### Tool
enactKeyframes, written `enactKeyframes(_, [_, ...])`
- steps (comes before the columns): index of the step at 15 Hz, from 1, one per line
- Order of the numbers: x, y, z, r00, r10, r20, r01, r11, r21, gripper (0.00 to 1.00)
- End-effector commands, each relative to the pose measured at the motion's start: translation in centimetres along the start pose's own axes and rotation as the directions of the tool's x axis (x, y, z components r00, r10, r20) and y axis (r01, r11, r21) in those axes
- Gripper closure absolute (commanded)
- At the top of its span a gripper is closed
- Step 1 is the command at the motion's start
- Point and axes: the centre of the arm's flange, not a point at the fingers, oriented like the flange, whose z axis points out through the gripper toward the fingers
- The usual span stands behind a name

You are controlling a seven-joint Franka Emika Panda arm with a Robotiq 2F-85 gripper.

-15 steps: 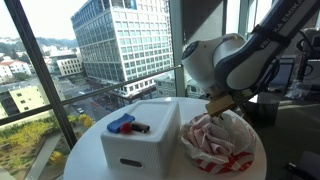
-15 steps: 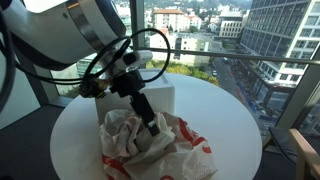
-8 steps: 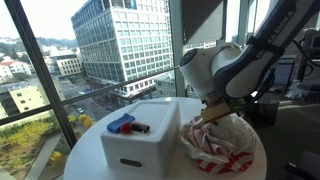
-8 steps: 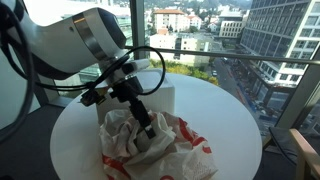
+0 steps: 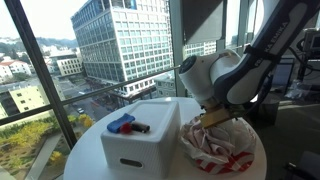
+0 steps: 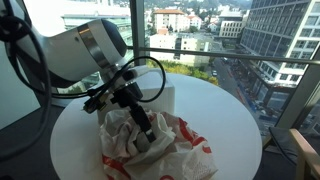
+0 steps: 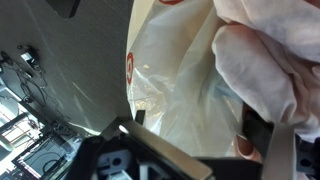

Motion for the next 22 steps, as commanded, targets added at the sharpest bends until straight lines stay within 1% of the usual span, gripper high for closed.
enactKeyframes(1, [0.0, -0.8, 1.7, 0.999, -0.013, -0.031, 0.012, 1.000, -0.026, 0.00])
enactKeyframes(2, [-0.1, -0.9, 1.9, 0.998, -0.034, -0.046, 0.033, 0.999, -0.034, 0.25])
enactKeyframes(3, [-0.2, -0.9, 2.2, 0.996, -0.061, -0.058, 0.059, 0.998, -0.036, 0.26])
enactKeyframes(4, [-0.3, -1.0, 2.4, 0.996, -0.070, -0.063, 0.068, 0.997, -0.037, 0.32])
enactKeyframes(5, [-0.4, -1.0, 2.5, 0.995, -0.074, -0.065, 0.072, 0.997, -0.038, 0.42])
enactKeyframes(7, [-0.5, -1.0, 2.0, 0.997, -0.066, -0.044, 0.064, 0.997, -0.042, 0.58])
enactKeyframes(9, [-0.4, -1.1, 1.5, 0.997, -0.062, -0.038, 0.061, 0.998, -0.035, 0.72])
enactKeyframes(12, [-0.2, -1.2, 0.6, 0.999, -0.052, 0.009, 0.052, 0.998, -0.022, 0.96])
enactKeyframes(13, [-0.2, -1.3, 0.4, 0.998, -0.054, 0.034, 0.055, 0.998, -0.027, 0.99])
enactKeyframes(15, [-0.4, -1.4, 0.1, 0.993, -0.063, 0.097, 0.066, 0.997, -0.032, 1.00])
enactKeyframes(16, [-0.5, -1.3, -0.1, 0.988, -0.072, 0.138, 0.081, 0.995, -0.060, 1.00])
enactKeyframes(17, [-0.6, -1.1, -0.4, 0.978, -0.083, 0.191, 0.104, 0.989, -0.103, 0.99])
enactKeyframes(19, [-0.7, -0.5, -0.9, 0.963, -0.077, 0.258, 0.135, 0.968, -0.213, 0.99])
enactKeyframes(21, [-0.7, 0.3, -1.9, 0.951, -0.060, 0.304, 0.161, 0.933, -0.321, 0.99])
enactKeyframes(22, [-0.6, 0.7, -2.5, 0.946, -0.052, 0.319, 0.176, 0.911, -0.374, 0.99])
